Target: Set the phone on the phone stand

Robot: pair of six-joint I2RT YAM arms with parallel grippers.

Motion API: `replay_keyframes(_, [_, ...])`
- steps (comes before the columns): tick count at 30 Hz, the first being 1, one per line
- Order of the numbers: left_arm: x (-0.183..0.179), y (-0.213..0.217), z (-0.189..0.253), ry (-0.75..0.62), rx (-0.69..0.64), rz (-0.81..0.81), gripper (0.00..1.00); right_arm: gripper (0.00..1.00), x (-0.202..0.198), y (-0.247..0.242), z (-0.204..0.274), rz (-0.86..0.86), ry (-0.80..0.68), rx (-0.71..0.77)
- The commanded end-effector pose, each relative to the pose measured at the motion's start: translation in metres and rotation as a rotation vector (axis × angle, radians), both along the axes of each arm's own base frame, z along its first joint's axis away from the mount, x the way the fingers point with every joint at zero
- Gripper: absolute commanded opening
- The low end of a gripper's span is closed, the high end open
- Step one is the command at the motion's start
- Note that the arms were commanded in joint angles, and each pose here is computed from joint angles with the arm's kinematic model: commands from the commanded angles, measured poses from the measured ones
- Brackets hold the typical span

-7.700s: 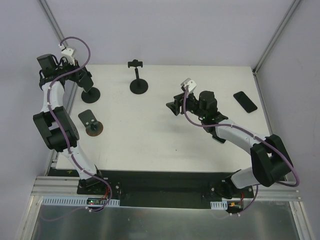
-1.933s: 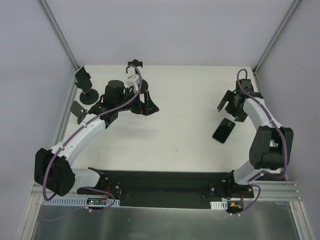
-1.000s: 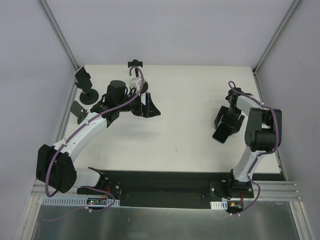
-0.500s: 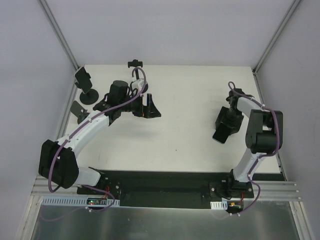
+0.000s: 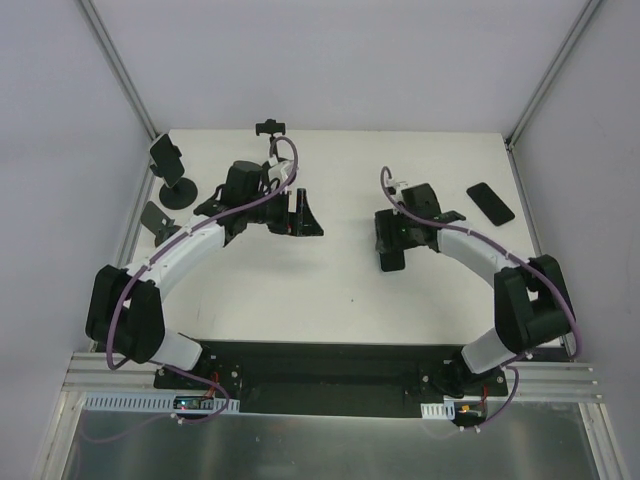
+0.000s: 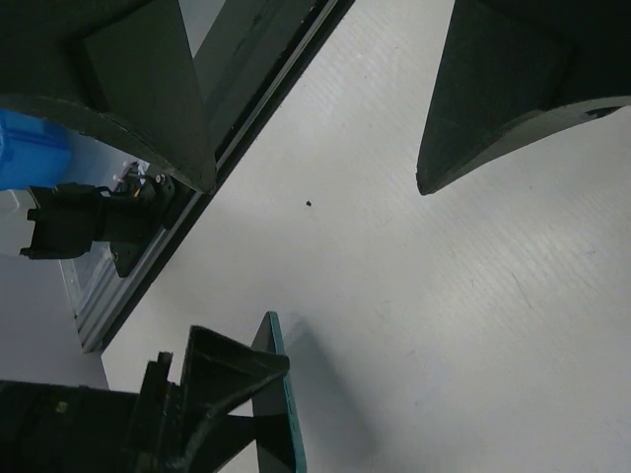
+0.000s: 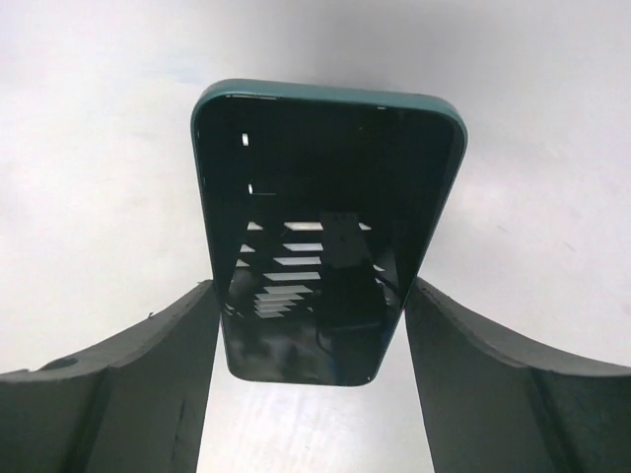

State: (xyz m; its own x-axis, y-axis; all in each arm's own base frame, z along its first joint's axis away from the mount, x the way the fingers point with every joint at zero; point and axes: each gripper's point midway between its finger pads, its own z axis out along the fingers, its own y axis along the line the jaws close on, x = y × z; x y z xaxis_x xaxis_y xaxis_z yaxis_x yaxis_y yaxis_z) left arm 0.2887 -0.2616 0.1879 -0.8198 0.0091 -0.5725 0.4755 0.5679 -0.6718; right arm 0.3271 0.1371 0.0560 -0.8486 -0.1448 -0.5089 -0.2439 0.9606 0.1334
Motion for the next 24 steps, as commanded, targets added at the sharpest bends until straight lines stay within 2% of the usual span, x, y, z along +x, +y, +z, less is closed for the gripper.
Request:
replay_keyframes(1, [0.017,0.008,0.017,0.007,-0.044,0.041,0.79,0.0,0.007,0.071,0.061,0.313,-0.303,0.145])
replay_keyframes(2, [0.019,0.009,0.015,0.024,-0.049,0.047,0.78,0.01,-0.005,0.091,0.069,0.394,-0.327,0.178])
replay_keyframes(5, [0.02,0.009,0.009,0.05,-0.058,0.028,0.8,0.0,-0.02,0.118,0.077,0.496,-0.356,0.194])
replay_keyframes(8, [0.016,-0.001,0.005,0.108,-0.097,-0.016,0.83,0.0,-0.028,0.133,0.084,0.567,-0.374,0.134])
replay_keyframes(10, [0.013,-0.006,0.005,0.141,-0.129,-0.046,0.82,0.0,-0.033,0.143,0.093,0.615,-0.384,0.156])
replay_keyframes(17, [0.001,-0.023,0.0,0.189,-0.177,-0.137,0.62,0.01,-0.048,0.165,0.111,0.702,-0.416,0.12])
replay_keyframes(22, [-0.011,-0.034,0.001,0.194,-0.195,-0.207,0.58,0.0,-0.051,0.171,0.113,0.737,-0.419,0.073])
replay_keyframes(23, [-0.012,-0.035,0.0,0.187,-0.193,-0.217,0.55,0.01,-0.054,0.173,0.113,0.747,-0.418,0.071])
replay_keyframes(24, [-0.013,-0.036,-0.001,0.184,-0.193,-0.223,0.46,0.01,-0.054,0.175,0.116,0.751,-0.424,0.07])
